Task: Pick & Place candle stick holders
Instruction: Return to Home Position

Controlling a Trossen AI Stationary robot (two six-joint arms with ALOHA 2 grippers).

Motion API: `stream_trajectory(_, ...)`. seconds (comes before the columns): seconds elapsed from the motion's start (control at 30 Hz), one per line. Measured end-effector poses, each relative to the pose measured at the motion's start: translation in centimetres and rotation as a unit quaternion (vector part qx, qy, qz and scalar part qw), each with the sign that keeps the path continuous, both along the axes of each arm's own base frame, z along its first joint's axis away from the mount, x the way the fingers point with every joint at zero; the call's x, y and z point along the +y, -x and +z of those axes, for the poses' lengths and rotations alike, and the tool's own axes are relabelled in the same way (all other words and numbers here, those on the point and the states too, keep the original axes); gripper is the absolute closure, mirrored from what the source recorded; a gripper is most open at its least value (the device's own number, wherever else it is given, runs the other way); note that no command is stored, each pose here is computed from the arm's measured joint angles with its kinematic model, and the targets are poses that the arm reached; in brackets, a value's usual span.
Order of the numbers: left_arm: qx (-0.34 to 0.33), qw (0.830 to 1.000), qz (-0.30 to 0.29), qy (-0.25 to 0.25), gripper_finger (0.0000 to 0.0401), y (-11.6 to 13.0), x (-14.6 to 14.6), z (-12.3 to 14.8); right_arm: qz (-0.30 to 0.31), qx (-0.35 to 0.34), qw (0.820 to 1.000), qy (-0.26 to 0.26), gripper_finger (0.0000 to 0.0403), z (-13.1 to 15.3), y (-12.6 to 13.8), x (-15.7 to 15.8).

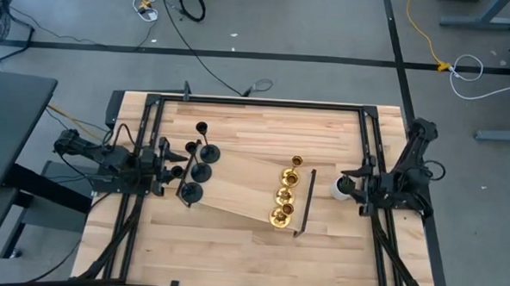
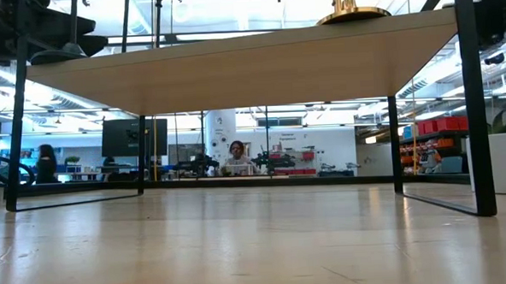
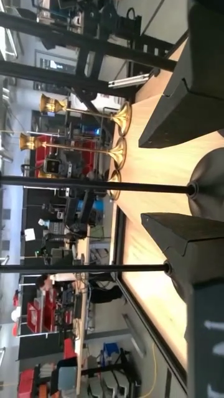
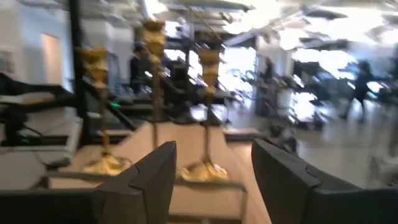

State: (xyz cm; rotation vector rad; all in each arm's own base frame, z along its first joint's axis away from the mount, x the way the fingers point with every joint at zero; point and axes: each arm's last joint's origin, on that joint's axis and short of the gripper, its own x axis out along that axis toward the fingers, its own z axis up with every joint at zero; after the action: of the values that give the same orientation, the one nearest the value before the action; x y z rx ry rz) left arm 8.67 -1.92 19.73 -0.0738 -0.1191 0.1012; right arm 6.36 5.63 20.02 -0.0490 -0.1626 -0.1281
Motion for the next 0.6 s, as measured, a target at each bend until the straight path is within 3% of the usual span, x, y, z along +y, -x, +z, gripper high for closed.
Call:
stream_trajectory(0.07,-0.003,1.0,0.001,-0.001,0.022,0.0,0.0,0.1,0.017,-0.012,1.0,0.016,0.0201,0.0,-0.3,-0.1)
stream_trajectory(0.23,-0.006,1.0,0.0,-0.001,0.022,0.0,0.0,0.1,-0.046,-0.006,0.999,0.026,0.0221,-0.2,-1.0,-1.1)
stream_trajectory(0.37,-0.007,1.0,0.0,-0.001,0.022,0.0,0.0,0.1,-0.015,-0.033,0.999,0.035,0.024,-0.1,-1.5,-1.6)
stream_trajectory(0.5,-0.008,1.0,0.0,0.0,0.022,0.0,0.0,0.2,-0.073,-0.009,0.997,0.029,0.0258,-0.6,-2.0,-2.5)
stream_trajectory(0.6,-0.008,1.0,0.0,0.0,0.022,0.0,0.0,0.2,-0.085,-0.01,0.996,0.023,0.0269,-0.7,-2.2,-3.0)
